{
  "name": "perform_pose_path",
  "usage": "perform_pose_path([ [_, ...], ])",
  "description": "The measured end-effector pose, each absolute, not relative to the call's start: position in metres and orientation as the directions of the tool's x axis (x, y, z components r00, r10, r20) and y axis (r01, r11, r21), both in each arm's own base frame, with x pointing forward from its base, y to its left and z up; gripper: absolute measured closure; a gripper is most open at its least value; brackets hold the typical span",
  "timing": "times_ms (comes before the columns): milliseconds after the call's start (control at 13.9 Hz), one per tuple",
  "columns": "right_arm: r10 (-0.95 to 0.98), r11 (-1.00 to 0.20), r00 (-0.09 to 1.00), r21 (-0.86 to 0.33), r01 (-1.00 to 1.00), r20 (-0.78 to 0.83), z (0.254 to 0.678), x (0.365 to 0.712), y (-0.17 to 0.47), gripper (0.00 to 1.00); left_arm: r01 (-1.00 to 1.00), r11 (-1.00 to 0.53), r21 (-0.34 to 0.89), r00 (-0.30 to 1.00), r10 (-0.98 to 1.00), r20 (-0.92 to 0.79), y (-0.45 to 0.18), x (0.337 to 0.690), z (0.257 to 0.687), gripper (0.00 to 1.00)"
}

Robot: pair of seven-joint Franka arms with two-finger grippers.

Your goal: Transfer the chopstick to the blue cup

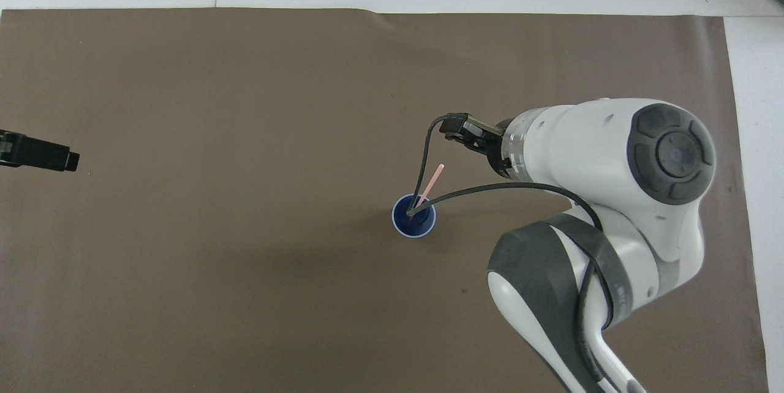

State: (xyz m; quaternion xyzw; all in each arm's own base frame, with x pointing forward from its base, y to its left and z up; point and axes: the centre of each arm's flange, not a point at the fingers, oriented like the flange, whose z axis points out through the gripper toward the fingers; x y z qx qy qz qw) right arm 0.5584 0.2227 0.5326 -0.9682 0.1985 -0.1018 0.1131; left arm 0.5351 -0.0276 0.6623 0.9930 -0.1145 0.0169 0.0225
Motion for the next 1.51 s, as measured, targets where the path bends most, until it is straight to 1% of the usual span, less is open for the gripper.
perform_pose_path([
  [143,-0.32,-0.933,0.925,-0.239,-0.271,0.203,0.541,0.571,0.188,0.0,-0.228,-0.973,0.042,0.973,-0.227,0.034,-0.028,0.534,0.663,0.0],
  [287,-0.289,-0.946,0.932,-0.213,-0.243,0.22,0.552,0.576,0.149,0.0,-0.228,-0.973,0.045,0.974,-0.228,0.016,-0.027,0.532,0.661,0.0],
  [502,-0.252,-0.961,0.946,-0.171,-0.219,0.204,0.571,0.568,0.109,0.0,-0.226,-0.973,0.045,0.974,-0.226,0.004,-0.026,0.531,0.66,0.0],
  [717,-0.225,-0.969,0.956,-0.147,-0.199,0.19,0.581,0.561,0.089,0.0,-0.225,-0.973,0.043,0.974,-0.225,0.015,-0.025,0.527,0.666,0.0],
  [933,-0.2,-0.975,0.962,-0.131,-0.177,0.186,0.584,0.561,0.08,0.0,-0.225,-0.974,0.041,0.974,-0.224,0.021,-0.025,0.524,0.671,0.0],
  [1220,-0.106,-0.994,0.981,0.006,-0.108,0.162,0.614,0.557,0.063,0.0,-0.225,-0.974,0.035,0.974,-0.224,0.016,-0.024,0.523,0.67,0.0],
  [1363,-0.102,-0.994,0.99,0.033,-0.106,0.101,0.624,0.556,0.059,0.0,-0.226,-0.974,0.023,0.974,-0.226,0.008,-0.024,0.523,0.67,0.0],
  [1507,-0.105,-0.993,0.992,0.037,-0.108,0.073,0.628,0.561,0.058,0.0,-0.226,-0.974,0.021,0.974,-0.226,0.007,-0.024,0.523,0.67,0.0],
])
